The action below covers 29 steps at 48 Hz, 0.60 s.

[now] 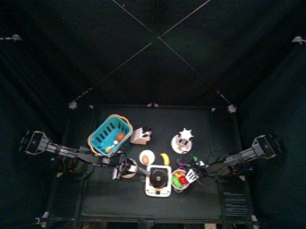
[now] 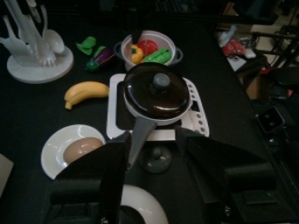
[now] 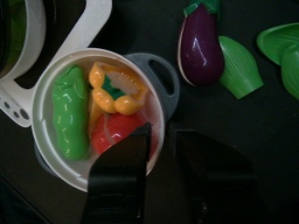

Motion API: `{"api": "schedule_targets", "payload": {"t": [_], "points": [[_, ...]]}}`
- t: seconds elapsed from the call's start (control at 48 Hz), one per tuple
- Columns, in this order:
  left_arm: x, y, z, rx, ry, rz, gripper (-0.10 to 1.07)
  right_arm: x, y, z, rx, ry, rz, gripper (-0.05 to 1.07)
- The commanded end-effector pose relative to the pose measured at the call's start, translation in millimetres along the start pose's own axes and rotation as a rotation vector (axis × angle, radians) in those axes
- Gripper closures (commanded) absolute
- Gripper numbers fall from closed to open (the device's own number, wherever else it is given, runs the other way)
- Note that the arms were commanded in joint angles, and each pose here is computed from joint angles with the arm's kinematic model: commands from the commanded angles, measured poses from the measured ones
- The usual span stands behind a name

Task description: Move pot closer to stove

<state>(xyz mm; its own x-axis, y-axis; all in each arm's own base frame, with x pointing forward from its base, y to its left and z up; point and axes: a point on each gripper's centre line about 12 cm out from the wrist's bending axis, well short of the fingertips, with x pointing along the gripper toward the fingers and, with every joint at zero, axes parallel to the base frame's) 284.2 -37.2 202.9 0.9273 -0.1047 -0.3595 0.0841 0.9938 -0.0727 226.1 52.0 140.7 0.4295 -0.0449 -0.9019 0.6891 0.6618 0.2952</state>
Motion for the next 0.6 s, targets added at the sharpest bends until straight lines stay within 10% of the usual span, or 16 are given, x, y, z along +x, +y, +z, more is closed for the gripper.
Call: {"api": "schedule_targets", "payload": {"t": [0.0,0.583], "points": [[0,0.0,6.8,-0.001,-0.026,0.000,0.15,-5,7,6,-0.003,-0.019,0.025,0.32],[0,-0.5,7.1,-0.003,-0.028,-0.001,0.15,-37,21,14,-0.057,-0.100,0.144,0.30]]}}
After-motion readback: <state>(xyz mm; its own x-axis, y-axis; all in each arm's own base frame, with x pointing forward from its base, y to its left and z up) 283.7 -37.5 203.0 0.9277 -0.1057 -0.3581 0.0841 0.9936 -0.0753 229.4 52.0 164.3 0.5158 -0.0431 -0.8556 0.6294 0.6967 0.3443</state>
